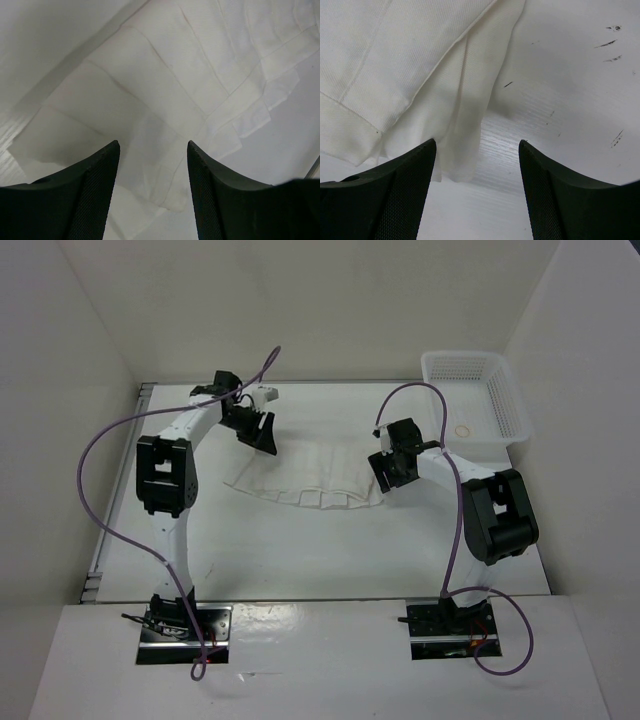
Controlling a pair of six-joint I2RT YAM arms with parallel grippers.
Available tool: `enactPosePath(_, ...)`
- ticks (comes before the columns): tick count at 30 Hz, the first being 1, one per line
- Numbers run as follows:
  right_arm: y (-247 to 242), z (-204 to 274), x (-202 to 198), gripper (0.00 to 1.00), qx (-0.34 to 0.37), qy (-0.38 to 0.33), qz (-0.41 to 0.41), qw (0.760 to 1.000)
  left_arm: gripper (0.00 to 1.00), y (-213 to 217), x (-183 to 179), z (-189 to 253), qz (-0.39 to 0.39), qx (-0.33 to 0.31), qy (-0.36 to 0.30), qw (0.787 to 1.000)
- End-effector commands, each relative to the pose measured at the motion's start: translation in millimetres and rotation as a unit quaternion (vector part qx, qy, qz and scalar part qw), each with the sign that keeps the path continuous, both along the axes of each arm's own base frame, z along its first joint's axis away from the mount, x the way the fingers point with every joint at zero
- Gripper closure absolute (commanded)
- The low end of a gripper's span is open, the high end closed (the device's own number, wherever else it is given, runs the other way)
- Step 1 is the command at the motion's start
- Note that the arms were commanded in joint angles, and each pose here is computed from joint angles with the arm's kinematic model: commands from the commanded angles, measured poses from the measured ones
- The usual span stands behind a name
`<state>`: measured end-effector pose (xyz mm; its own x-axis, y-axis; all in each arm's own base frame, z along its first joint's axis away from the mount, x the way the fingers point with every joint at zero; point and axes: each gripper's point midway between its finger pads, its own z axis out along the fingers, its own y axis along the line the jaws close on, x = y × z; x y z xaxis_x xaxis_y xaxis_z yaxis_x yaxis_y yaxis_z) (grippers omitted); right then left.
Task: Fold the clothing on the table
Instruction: Fold the skirt
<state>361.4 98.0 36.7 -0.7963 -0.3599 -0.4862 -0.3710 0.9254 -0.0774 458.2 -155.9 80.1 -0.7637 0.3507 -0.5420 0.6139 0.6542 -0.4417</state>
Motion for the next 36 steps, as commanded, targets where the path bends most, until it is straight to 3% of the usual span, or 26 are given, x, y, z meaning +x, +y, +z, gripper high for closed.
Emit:
enactPosePath(1,1.5,-3.2,-2.7,0.28,-0.002,0.005,0.008,1.000,0.37,9.7,1.9,-4.6,-0.012,-0.012,0.004,1.000)
enactPosePath(13,3.1,-3.2,-3.1,0.28,0.002,0.006,0.010,1.000,0.38,19.9,-7.4,-50.9,-0.005,0.008,0.036,0.999)
enactPosePath(24,1.5,0.1,-1.9,0.28,-0.001,0.000,0.008,1.000,0.38,53.0,2.2,-53.6,0.042,0.039,0.029,0.998)
enactPosePath(28,2.6,22.6,3.5,0.28,0.004,-0.028,0.012,1.000,0.38,53.0,-7.7,-35.4,0.046,0.037,0.024,0.998)
enactPosePath(36,25.4,129.0,3.9,0.21,0.071,-0.101,0.061,0.990,0.33,53.3,-28.6,72.7,0.061,0.029,-0.052,0.996)
